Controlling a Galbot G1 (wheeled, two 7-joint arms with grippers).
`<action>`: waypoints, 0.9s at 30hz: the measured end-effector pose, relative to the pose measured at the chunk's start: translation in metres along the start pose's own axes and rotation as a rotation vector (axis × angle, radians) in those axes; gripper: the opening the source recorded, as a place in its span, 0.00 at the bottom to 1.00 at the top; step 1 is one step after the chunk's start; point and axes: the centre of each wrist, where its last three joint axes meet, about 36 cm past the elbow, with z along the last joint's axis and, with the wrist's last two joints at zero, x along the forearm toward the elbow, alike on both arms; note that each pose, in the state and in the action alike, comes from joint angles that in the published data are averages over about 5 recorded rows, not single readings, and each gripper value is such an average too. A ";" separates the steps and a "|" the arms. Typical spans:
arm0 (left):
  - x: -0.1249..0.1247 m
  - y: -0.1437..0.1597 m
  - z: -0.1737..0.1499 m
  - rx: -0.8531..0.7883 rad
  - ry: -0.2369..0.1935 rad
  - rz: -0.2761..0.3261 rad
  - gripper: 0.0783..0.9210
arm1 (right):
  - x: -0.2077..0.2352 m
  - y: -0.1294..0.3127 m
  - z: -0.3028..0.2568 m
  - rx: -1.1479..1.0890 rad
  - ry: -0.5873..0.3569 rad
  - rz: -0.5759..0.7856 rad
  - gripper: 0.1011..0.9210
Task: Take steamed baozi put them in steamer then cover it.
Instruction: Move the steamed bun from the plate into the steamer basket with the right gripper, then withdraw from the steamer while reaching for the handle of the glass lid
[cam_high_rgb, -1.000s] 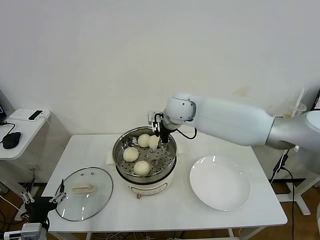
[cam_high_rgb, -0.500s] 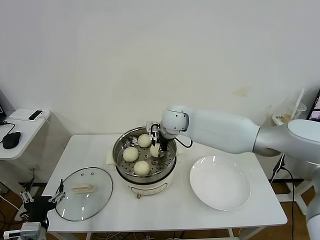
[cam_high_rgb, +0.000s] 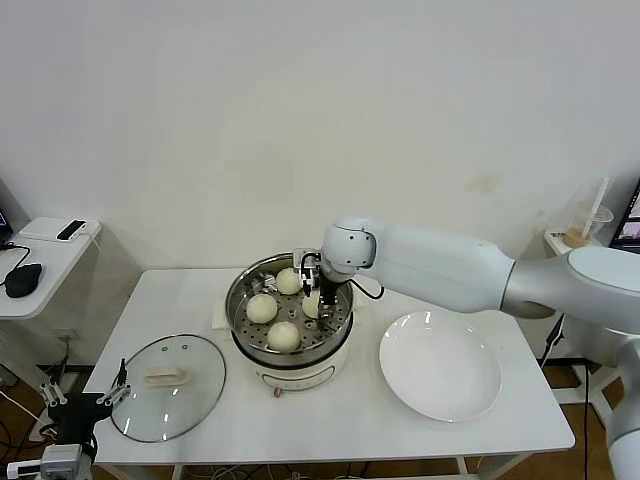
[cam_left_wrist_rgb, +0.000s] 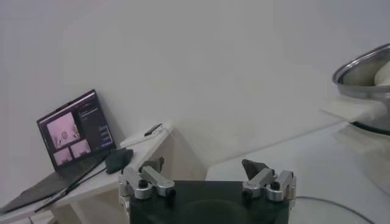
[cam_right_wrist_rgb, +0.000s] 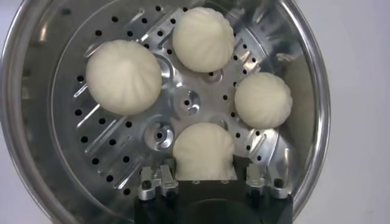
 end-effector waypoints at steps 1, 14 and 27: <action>0.000 0.000 0.000 0.000 0.000 0.000 0.88 | 0.002 -0.001 0.000 0.000 -0.002 0.002 0.80; 0.000 -0.003 -0.004 0.008 -0.009 0.004 0.88 | 0.049 -0.006 0.022 -0.038 -0.095 0.074 0.88; -0.001 -0.009 -0.002 0.012 -0.008 0.013 0.88 | 0.062 0.044 0.082 -0.190 -0.424 0.386 0.88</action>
